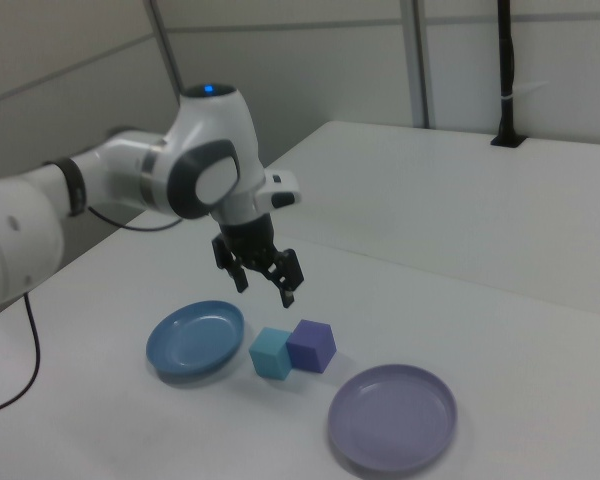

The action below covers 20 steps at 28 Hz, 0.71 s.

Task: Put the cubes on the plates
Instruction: 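Lower the gripper onto the dark purple cube and close it, then lift the purple cube and carry it over the lavender plate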

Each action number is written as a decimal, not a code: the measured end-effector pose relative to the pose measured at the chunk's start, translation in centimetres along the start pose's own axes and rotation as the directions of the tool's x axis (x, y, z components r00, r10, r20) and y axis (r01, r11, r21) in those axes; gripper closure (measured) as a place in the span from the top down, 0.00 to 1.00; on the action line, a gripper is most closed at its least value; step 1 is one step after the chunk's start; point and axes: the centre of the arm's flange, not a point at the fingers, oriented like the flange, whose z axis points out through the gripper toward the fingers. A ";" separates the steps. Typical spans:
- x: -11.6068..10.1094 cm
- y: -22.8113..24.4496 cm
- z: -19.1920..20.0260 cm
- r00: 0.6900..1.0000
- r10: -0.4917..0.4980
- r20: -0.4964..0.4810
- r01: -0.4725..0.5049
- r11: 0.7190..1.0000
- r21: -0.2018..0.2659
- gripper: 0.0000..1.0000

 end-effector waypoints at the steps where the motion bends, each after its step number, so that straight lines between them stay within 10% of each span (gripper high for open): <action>1: 0.5 -0.3 1.0 1.000 -0.009 -0.005 0.009 1.000 -0.007 1.00; 20: 5.0 -0.1 14.5 0.998 0.021 -0.062 -0.030 0.990 -0.140 1.00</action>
